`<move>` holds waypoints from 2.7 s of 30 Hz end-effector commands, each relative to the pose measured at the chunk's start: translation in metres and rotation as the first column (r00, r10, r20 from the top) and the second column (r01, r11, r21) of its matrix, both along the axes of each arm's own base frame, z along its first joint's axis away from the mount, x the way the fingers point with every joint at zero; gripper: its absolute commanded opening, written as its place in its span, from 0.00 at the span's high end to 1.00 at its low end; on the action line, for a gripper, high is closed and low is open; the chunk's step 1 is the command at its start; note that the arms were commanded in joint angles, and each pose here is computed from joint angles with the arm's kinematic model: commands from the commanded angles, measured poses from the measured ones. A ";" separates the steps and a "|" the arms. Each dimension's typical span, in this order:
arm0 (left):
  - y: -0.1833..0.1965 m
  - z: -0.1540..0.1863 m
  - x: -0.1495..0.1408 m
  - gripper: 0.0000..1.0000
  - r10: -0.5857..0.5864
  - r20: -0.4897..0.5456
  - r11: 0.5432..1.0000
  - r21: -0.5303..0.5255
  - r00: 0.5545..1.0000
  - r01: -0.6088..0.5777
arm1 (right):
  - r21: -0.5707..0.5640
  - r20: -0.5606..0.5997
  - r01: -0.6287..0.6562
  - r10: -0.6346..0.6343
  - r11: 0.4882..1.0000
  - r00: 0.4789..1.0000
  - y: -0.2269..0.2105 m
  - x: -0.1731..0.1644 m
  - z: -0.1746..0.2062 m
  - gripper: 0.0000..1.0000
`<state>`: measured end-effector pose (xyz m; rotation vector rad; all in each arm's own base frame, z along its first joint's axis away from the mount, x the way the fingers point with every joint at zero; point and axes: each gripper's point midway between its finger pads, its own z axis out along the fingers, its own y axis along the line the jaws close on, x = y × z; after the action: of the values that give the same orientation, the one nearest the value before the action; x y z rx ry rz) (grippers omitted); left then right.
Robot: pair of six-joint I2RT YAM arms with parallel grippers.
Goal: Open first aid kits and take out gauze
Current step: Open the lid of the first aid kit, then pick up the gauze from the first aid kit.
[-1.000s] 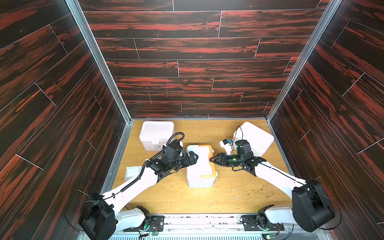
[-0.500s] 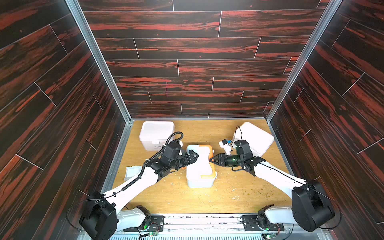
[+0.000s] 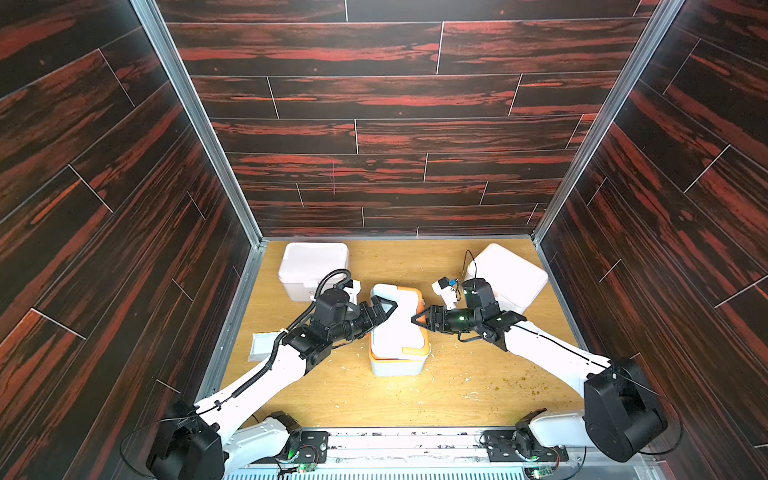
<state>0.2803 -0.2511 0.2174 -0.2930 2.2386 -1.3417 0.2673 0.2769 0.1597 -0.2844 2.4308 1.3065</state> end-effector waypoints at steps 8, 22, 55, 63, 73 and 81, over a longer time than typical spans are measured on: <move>-0.027 0.050 0.002 0.01 -0.110 0.064 0.989 -0.095 0.992 0.115 | -0.056 0.158 0.155 -0.145 0.986 0.977 -0.032 0.001 0.048 0.05; -0.124 0.083 0.003 0.01 -0.283 0.130 0.959 0.014 0.950 0.284 | -0.244 0.294 0.616 -0.549 0.749 0.783 -0.141 0.011 0.068 0.01; -0.106 0.064 -0.015 0.00 -0.247 0.200 0.942 0.281 0.948 0.186 | -0.167 0.437 0.636 -0.521 0.754 0.733 -0.177 -0.022 0.111 0.01; -0.043 0.044 -0.017 0.01 -0.122 0.188 0.924 0.381 0.975 0.042 | -0.027 0.437 0.368 -0.320 0.930 0.841 -0.124 -0.039 0.119 0.06; -0.019 0.004 0.001 0.20 -0.083 0.090 0.867 0.497 0.992 0.027 | -0.096 0.248 0.179 -0.151 0.979 0.957 -0.086 -0.038 0.064 0.22; -0.031 -0.024 0.028 0.40 -0.098 0.007 0.831 0.550 0.995 0.078 | -0.139 0.173 0.112 -0.087 0.984 0.981 -0.074 -0.043 0.037 0.27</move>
<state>0.3018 -0.2804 0.1906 0.0263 2.4991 -0.6843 0.2294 0.1974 0.2012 -0.2482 2.3637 0.9973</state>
